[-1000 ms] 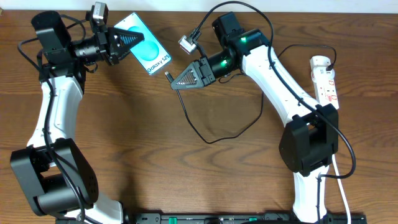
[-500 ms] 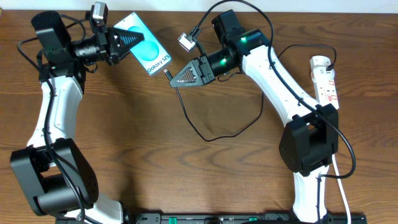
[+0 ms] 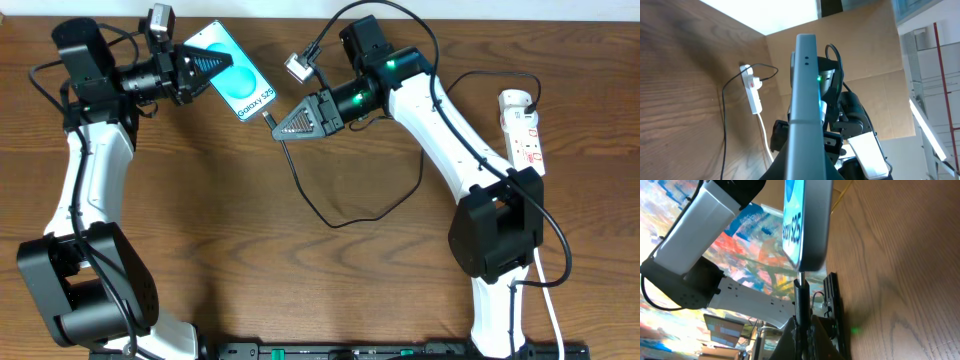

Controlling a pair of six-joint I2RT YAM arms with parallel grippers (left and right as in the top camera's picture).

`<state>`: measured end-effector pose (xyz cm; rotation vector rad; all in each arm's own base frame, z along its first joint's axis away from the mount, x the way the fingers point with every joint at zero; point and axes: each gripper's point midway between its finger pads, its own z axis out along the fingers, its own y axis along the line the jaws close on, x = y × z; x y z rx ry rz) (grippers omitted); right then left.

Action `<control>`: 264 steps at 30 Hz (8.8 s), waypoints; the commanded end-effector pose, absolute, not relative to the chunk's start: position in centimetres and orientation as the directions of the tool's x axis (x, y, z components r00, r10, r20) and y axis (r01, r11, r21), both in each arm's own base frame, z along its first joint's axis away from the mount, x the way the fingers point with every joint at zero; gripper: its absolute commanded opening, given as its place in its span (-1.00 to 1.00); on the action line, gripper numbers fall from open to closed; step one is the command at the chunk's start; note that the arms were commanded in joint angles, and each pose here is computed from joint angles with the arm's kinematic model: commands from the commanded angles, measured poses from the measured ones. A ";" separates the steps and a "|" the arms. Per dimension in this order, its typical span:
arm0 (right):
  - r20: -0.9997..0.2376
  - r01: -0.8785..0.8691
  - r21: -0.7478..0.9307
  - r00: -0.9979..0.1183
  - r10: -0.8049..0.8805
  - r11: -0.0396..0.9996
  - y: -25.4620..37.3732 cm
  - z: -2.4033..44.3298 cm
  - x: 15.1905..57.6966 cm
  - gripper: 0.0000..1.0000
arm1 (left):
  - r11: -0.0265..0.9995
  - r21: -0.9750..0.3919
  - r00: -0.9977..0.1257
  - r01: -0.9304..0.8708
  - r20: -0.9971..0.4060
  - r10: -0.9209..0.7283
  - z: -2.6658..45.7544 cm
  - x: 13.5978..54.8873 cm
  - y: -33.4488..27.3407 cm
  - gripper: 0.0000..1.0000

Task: Plug charger to phone and switch on socket

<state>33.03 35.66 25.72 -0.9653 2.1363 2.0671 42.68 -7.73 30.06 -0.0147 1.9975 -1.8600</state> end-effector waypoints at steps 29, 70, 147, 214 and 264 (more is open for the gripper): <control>-0.394 -0.409 0.910 -0.805 -0.444 -0.066 35.5 25.8 31.1 -0.98 | 0.077 -0.977 -0.944 0.200 -0.214 -0.252 27.5 42.9 -8.1 -0.85; -0.377 -0.420 0.907 -0.826 -0.418 0.011 33.8 24.7 32.7 -0.98 | 0.062 -0.982 -0.961 0.178 -0.187 -0.202 26.2 43.0 -10.2 -0.86; -0.432 -0.459 0.888 -0.810 -0.397 -0.032 33.5 25.3 33.3 -0.98 | 0.052 -0.962 -0.947 0.267 -0.272 -0.169 29.2 43.4 -11.8 -0.85; -0.411 -0.449 0.893 -0.821 -0.396 0.003 33.2 24.9 33.6 -0.98 | 0.065 -0.953 -0.935 0.296 -0.303 -0.185 29.1 43.8 -11.7 -0.85; -0.418 -0.453 0.892 -0.819 -0.393 -0.006 33.2 25.0 33.7 -0.98 | 0.062 -0.948 -0.933 0.313 -0.319 -0.170 29.1 43.5 -11.7 -0.85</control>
